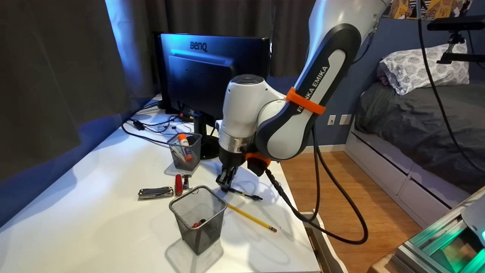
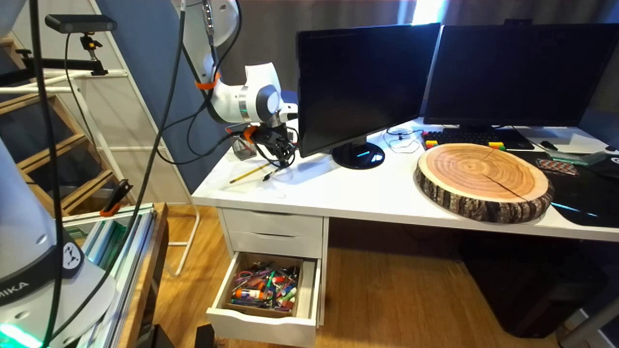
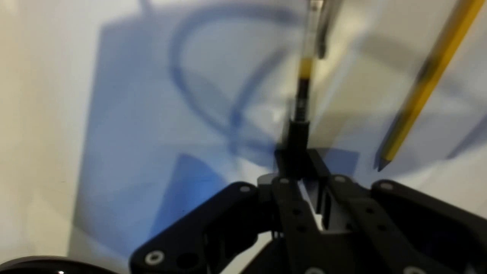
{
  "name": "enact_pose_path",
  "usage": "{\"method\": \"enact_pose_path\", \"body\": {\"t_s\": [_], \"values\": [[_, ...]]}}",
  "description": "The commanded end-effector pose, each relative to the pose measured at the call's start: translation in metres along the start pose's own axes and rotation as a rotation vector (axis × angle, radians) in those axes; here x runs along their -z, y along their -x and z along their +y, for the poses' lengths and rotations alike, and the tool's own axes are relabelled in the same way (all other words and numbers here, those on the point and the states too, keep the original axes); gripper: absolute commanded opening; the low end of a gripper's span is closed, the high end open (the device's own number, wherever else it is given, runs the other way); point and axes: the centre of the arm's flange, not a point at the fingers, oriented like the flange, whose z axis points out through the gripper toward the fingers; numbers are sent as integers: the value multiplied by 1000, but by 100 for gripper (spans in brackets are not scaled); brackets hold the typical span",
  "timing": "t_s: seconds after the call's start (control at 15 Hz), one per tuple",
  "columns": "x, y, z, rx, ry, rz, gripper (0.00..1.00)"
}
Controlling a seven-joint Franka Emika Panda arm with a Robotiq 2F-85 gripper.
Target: Put the pen inside the container
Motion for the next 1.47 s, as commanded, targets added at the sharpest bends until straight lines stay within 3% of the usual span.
{"method": "enact_pose_path", "body": {"t_s": [0.0, 0.47, 0.87, 1.13, 1.4], "values": [[0, -5, -1, 8, -16, 17, 1], [77, -11, -14, 84, -69, 119, 3], [150, -5, -38, 232, -204, 223, 3], [184, 3, -49, 326, -311, 354, 3], [193, 8, -57, 424, -407, 520, 3]]}}
